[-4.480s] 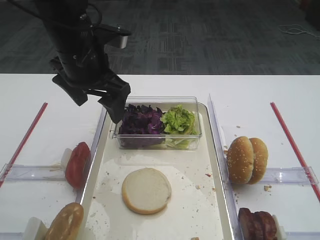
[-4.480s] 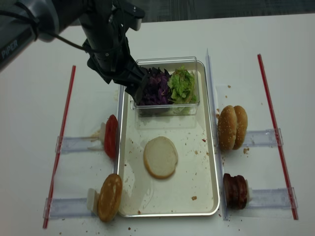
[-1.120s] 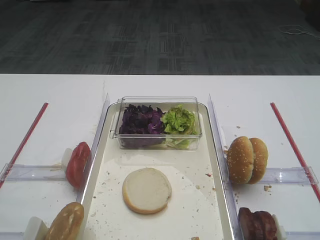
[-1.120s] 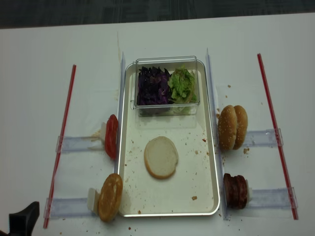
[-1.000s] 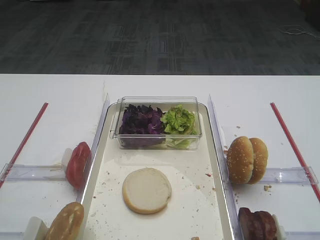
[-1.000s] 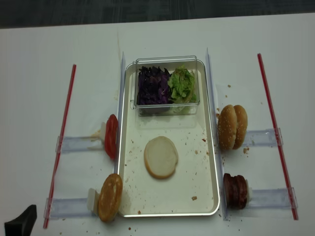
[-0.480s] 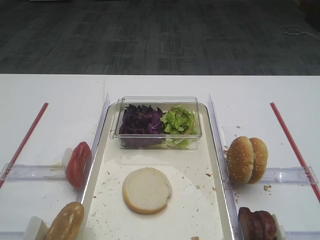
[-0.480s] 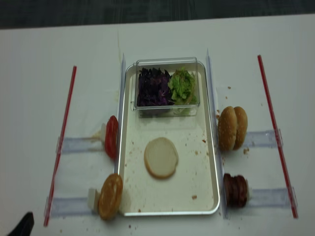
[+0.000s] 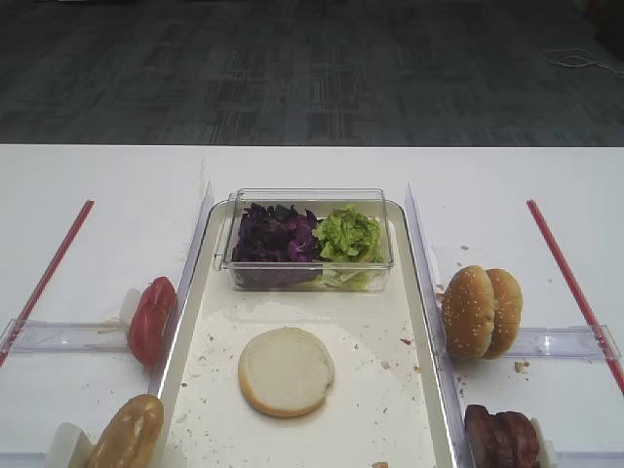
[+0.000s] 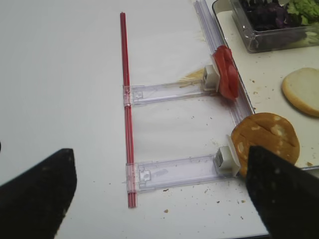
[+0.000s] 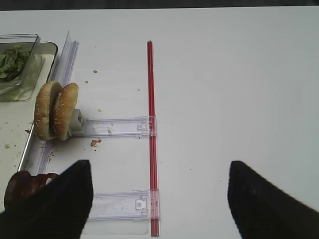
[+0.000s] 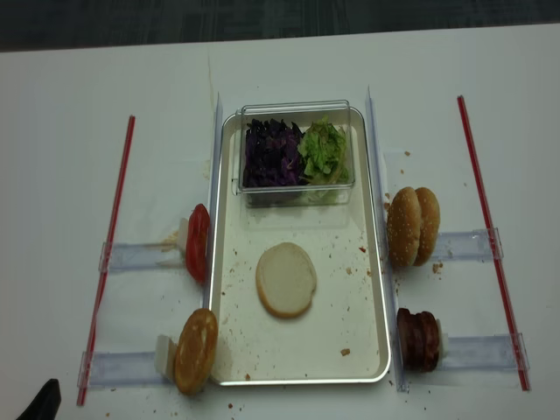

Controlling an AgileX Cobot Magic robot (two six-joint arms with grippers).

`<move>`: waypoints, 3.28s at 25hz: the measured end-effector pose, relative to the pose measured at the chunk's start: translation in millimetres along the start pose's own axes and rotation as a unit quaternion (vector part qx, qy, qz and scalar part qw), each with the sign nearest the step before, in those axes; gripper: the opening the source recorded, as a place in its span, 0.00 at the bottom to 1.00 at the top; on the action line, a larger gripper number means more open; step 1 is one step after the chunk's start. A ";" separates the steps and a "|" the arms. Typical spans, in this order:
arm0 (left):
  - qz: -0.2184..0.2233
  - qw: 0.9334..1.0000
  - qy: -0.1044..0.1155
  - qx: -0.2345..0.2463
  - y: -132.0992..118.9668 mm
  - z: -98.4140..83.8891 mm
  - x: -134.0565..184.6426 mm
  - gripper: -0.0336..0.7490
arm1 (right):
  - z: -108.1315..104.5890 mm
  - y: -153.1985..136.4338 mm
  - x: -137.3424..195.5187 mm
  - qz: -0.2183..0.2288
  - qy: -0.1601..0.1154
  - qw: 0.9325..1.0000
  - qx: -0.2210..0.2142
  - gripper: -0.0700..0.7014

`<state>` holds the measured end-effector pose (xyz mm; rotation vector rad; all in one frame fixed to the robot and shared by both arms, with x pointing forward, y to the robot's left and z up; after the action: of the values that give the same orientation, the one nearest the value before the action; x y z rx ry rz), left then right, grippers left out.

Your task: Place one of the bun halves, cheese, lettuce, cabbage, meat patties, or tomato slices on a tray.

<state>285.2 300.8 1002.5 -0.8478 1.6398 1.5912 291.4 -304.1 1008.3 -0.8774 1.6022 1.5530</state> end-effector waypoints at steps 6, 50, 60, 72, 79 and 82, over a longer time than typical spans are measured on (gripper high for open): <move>0.000 1.000 0.005 -0.001 0.0 0.3 0.0 0.90 | 0.0 0.0 0.0 0.000 0.000 1.000 0.000 0.85; 0.000 1.000 0.012 -0.002 0.0 0.6 0.0 0.90 | 0.0 0.0 0.0 0.000 0.003 1.000 0.000 0.85; 0.000 1.000 0.012 -0.002 0.0 0.6 0.0 0.90 | 0.0 0.0 0.0 0.000 0.003 1.000 0.000 0.85; 0.000 1.000 0.012 -0.002 0.0 0.6 0.0 0.90 | 0.0 0.0 0.0 0.000 0.003 1.000 0.000 0.86; 0.000 1.000 0.012 -0.002 0.0 0.6 0.0 0.90 | 0.0 0.0 0.0 0.000 0.003 1.000 0.000 0.85; 0.000 1.000 0.012 -0.002 0.0 0.6 0.0 0.90 | 0.0 0.0 0.0 0.000 0.003 1.000 0.000 0.85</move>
<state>285.3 301.4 1002.5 -0.8720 1.6540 1.5901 291.4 -304.1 1008.3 -0.8829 1.6065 1.5518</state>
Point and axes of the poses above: a point on each arm's last joint axis where the gripper is mounted, y pointing back along that axis away from the gripper, z along the wrist's bending axis when the last joint is at zero, x = y × z, the point moved 7 cm from there along -y, pointing out along that axis toward the gripper
